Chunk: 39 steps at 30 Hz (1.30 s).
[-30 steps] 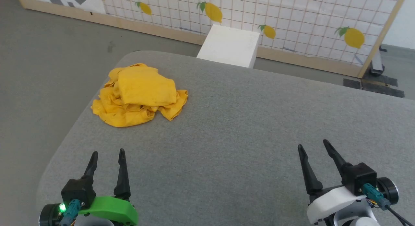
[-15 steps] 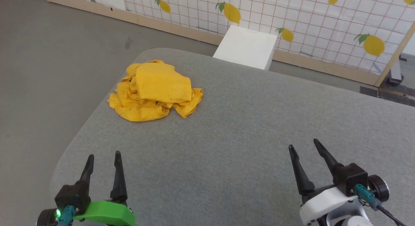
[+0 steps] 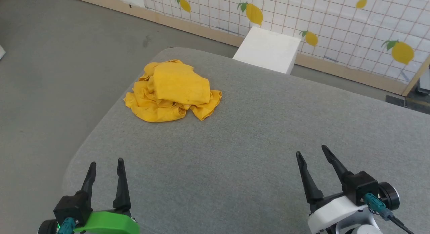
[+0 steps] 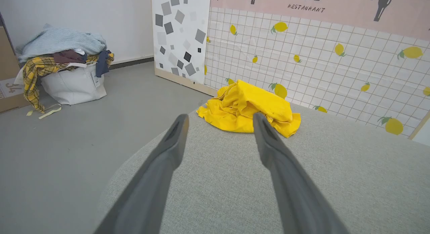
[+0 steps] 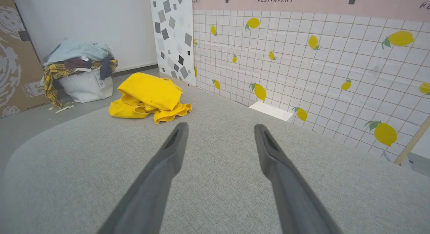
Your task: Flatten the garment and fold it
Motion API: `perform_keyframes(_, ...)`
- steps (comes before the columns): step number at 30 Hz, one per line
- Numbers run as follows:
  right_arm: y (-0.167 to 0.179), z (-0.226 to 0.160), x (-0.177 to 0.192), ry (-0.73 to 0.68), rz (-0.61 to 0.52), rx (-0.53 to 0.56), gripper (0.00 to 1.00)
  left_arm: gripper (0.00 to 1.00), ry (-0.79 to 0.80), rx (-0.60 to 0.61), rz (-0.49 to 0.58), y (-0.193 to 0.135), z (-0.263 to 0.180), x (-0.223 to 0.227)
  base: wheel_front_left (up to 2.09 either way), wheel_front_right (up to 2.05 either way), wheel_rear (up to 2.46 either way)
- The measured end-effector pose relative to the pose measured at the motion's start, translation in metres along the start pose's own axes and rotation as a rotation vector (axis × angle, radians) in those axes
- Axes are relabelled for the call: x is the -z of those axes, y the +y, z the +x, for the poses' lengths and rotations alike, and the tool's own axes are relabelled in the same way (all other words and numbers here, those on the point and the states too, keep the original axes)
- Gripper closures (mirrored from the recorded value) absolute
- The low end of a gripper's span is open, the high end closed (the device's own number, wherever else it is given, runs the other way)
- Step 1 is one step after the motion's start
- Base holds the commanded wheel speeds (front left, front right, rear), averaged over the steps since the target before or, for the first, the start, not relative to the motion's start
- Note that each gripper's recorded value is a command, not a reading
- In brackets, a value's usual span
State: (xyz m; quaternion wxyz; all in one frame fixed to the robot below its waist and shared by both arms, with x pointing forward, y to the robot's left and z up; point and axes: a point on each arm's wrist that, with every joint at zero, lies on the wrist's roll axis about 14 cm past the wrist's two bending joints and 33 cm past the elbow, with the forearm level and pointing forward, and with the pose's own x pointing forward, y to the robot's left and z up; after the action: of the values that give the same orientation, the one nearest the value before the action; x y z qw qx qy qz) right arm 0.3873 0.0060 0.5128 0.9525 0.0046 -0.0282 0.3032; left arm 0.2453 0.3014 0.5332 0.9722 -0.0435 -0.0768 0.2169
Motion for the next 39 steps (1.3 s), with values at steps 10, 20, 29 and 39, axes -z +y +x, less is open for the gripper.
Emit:
perform_keyframes(10,0.014,0.008,-0.002,-0.019,0.001,-0.046,0.0,0.0,-0.022,-0.045,-0.007,0.014,-0.01,-0.004,0.0,0.0,0.0)
perform_keyframes(20,0.031,0.017,-0.003,-0.033,0.007,-0.1,0.0,0.0,-0.043,-0.087,-0.029,0.028,-0.021,-0.007,0.0,0.0,0.0)
perform_keyframes(29,0.044,0.021,-0.006,-0.052,0.007,-0.141,0.0,0.0,-0.063,-0.12,-0.038,0.039,-0.031,-0.01,0.0,0.0,0.0)
perform_keyframes(39,0.043,0.019,-0.008,-0.059,0.001,-0.136,0.0,0.0,-0.056,-0.113,-0.043,0.037,-0.033,-0.007,0.0,0.0,0.0)
